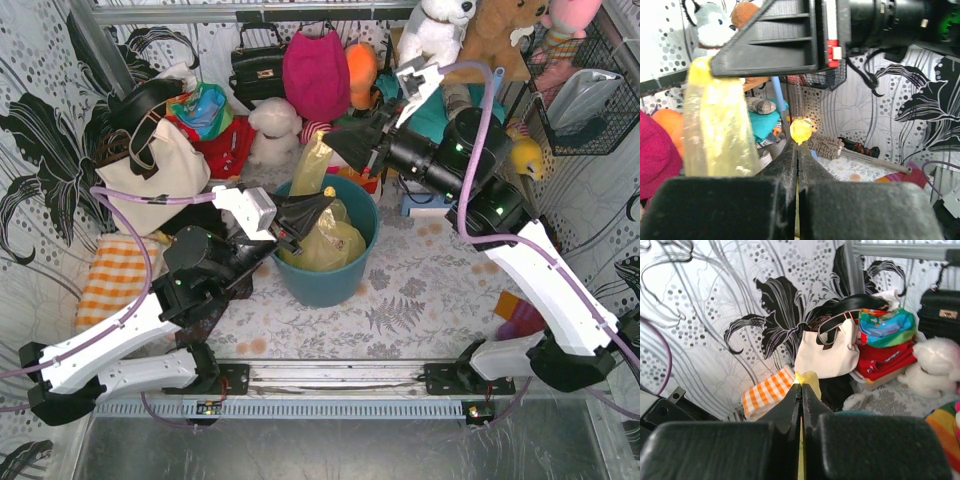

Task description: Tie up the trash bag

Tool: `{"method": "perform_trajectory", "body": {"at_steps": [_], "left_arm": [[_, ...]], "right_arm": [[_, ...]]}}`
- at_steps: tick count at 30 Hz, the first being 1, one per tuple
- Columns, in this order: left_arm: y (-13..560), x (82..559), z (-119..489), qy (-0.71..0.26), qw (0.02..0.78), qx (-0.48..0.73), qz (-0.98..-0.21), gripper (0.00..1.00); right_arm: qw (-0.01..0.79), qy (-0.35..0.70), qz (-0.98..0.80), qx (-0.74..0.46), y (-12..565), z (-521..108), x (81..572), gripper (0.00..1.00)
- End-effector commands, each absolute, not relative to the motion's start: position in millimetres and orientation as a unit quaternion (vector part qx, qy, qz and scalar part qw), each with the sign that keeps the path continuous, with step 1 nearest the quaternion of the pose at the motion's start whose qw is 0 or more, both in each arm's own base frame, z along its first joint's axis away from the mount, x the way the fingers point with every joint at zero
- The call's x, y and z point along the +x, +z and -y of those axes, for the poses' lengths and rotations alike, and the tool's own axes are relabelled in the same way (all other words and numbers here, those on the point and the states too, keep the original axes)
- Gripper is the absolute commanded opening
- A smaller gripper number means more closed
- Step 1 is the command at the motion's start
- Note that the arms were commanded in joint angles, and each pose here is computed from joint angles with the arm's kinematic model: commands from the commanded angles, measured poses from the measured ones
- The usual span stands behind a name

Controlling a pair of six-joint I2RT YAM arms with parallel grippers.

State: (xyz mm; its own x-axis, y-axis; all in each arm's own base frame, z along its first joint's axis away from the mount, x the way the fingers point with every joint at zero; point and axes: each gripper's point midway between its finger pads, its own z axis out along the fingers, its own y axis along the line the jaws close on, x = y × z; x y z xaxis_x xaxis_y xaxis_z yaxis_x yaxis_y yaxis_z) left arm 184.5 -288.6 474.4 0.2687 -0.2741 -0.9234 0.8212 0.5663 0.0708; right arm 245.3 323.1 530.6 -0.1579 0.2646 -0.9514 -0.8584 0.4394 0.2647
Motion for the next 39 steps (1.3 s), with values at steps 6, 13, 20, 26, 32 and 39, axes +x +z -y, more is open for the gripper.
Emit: {"method": "perform_trajectory", "body": {"at_steps": [6, 13, 20, 26, 32, 39], "left_arm": [[496.0, 188.4, 267.5, -0.353, 0.780, 0.238, -0.458, 0.00], [492.4, 190.4, 264.0, -0.344, 0.783, 0.235, -0.463, 0.00], [492.1, 192.1, 259.0, -0.341, 0.784, 0.224, -0.468, 0.00], [489.2, 193.1, 258.1, -0.340, 0.783, 0.221, -0.471, 0.00], [488.9, 194.4, 255.5, -0.338, 0.783, 0.214, -0.477, 0.00], [488.8, 195.8, 252.1, -0.334, 0.785, 0.207, -0.479, 0.00]], "right_arm": [[0.589, 0.474, -0.645, -0.111, 502.8, -299.9, 260.8, 0.00], [0.570, 0.494, -0.651, -0.093, 489.5, -298.2, 253.3, 0.00], [0.564, 0.515, -0.638, -0.098, 481.2, -299.8, 242.6, 0.00], [0.563, 0.534, -0.619, -0.120, 475.6, -307.5, 229.1, 0.00], [0.568, 0.534, -0.607, -0.154, 474.7, -313.1, 215.5, 0.00], [0.571, 0.540, -0.589, -0.189, 477.0, -319.6, 201.2, 0.00]]}}
